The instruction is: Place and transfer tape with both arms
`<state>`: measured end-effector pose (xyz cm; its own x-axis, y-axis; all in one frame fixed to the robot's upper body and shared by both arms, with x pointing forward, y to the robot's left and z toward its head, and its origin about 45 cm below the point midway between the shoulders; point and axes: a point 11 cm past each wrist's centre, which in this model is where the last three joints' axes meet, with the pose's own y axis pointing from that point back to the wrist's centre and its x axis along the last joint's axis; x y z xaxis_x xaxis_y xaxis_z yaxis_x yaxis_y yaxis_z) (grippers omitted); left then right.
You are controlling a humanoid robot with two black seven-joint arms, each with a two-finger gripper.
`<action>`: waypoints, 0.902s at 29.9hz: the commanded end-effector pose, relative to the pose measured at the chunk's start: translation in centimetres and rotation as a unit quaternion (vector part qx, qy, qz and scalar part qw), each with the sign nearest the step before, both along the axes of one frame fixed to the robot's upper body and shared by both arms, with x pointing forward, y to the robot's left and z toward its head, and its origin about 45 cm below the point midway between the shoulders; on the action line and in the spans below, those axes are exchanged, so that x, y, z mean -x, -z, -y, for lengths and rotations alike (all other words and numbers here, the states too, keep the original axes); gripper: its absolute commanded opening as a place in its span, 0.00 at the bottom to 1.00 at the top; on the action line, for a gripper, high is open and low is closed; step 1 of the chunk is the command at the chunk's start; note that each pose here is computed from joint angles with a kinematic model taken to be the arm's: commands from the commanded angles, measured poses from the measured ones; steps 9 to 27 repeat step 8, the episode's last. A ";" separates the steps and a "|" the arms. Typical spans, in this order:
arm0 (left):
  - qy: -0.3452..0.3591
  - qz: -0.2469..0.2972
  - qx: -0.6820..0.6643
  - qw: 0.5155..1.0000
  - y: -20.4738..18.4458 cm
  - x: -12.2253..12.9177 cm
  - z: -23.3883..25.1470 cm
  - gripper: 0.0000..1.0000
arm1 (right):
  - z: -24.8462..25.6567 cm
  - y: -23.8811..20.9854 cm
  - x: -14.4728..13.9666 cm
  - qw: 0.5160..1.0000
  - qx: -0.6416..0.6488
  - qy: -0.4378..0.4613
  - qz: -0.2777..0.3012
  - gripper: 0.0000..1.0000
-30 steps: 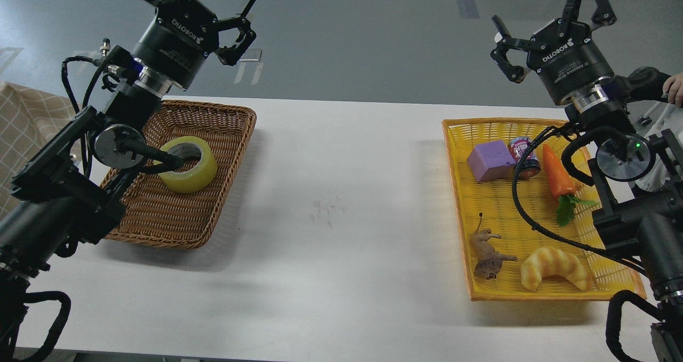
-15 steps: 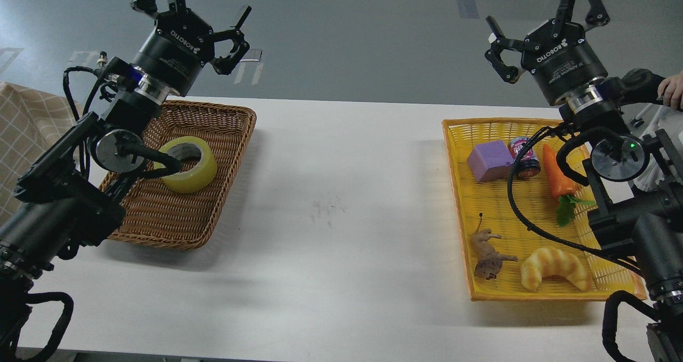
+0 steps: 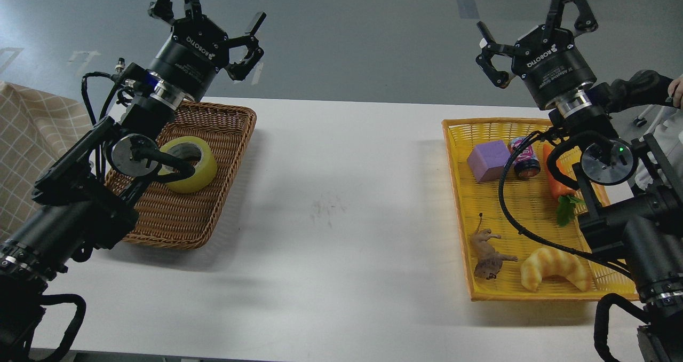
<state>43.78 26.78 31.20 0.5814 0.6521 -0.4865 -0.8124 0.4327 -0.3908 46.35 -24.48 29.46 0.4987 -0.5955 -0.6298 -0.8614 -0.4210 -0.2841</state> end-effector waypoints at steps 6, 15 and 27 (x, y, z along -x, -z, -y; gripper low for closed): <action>-0.001 -0.007 0.000 1.000 0.6 0.2 -0.1 0.98 | -0.1 0.0 0.0 1.000 -0.001 -0.001 0.000 1.00; -0.001 -0.008 0.000 1.000 0.7 0.3 -0.1 0.98 | -0.1 0.0 0.0 1.000 -0.001 -0.001 0.000 1.00; -0.001 -0.008 0.000 1.000 0.7 0.3 -0.1 0.98 | -0.1 0.0 0.0 1.000 -0.001 -0.001 0.000 1.00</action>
